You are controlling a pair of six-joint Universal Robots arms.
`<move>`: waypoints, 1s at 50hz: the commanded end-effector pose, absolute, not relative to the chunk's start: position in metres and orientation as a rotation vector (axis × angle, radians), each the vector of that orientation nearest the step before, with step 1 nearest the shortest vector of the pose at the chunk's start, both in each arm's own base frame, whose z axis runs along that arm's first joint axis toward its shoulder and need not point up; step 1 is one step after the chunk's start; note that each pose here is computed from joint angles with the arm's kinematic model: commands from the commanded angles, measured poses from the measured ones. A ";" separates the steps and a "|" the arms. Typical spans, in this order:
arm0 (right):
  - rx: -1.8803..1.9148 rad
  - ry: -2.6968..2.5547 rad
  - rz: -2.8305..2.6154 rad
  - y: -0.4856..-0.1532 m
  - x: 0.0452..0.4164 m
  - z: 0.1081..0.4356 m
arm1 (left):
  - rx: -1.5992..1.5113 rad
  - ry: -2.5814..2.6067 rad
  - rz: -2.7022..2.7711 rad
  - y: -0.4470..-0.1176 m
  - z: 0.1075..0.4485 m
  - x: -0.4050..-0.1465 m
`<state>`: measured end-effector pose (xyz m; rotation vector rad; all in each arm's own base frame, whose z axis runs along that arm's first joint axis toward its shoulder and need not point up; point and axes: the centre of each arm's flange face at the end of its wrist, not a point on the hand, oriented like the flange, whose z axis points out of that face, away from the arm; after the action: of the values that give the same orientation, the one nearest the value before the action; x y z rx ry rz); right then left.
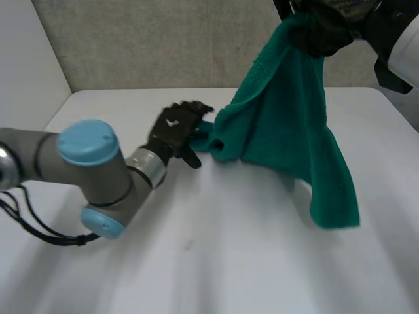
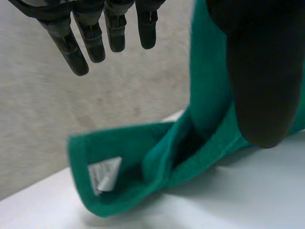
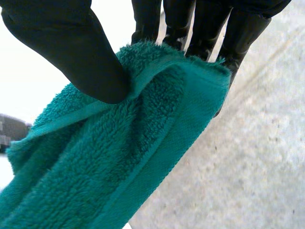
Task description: Fold the towel.
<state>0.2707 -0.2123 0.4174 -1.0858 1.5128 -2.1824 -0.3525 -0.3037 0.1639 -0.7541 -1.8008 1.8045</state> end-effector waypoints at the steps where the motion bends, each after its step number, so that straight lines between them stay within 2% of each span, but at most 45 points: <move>1: -1.067 1.421 -2.254 -0.185 0.261 0.441 | -0.919 -1.748 1.843 -0.306 0.126 -0.380; 5: -1.063 1.432 -2.258 -0.184 0.258 0.441 | -0.888 -1.745 1.968 -0.322 0.128 -0.383; 10: -1.059 1.494 -2.229 -0.192 0.257 0.430 | -0.766 -1.801 2.091 -0.333 0.141 -0.374; 13: -1.053 1.538 -2.217 -0.200 0.257 0.422 | -0.697 -1.806 2.164 -0.337 0.163 -0.363; 14: -1.052 1.538 -2.217 -0.200 0.257 0.422 | -0.676 -1.807 2.188 -0.340 0.171 -0.358; 15: -1.027 1.630 -2.208 -0.222 0.253 0.410 | -0.653 -1.814 2.209 -0.343 0.176 -0.351; 16: -1.012 1.668 -2.208 -0.231 0.250 0.405 | -0.596 -1.820 2.266 -0.351 0.192 -0.335; 18: -0.981 1.737 -2.212 -0.247 0.244 0.398 | -0.537 -1.814 2.326 -0.355 0.211 -0.319; 22: -0.928 1.829 -2.232 -0.273 0.236 0.388 | -0.441 -1.810 2.409 -0.347 0.249 -0.286; 28: -0.893 1.913 -2.221 -0.300 0.236 0.372 | -0.406 -1.871 2.425 -0.321 0.262 -0.250; 29: -0.888 1.935 -2.214 -0.306 0.237 0.366 | -0.387 -1.896 2.441 -0.315 0.264 -0.236; 31: -0.891 1.967 -2.194 -0.312 0.237 0.358 | -0.352 -1.964 2.448 -0.308 0.260 -0.213; 35: -0.963 2.028 -2.145 -0.313 0.240 0.341 | -0.358 -2.125 2.372 -0.290 0.238 -0.191; 41: -1.191 2.179 -1.982 -0.303 0.238 0.303 | -0.436 -2.332 2.152 -0.262 0.211 -0.183; 42: -1.344 2.262 -1.844 -0.296 0.235 0.280 | -0.451 -2.356 2.120 -0.259 0.208 -0.183; 43: -1.400 2.286 -1.790 -0.294 0.235 0.271 | -0.470 -2.399 2.075 -0.257 0.205 -0.181; 46: -1.581 2.382 -1.594 -0.289 0.231 0.241 | -0.495 -2.454 2.031 -0.259 0.201 -0.176; 50: -1.664 2.482 -1.512 -0.296 0.225 0.221 | -0.570 -2.520 1.968 -0.271 0.184 -0.178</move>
<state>0.2335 -0.2945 0.2598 -1.4540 2.3299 -1.7312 -0.1776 -0.2592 0.2010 -0.4831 -2.4296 2.0594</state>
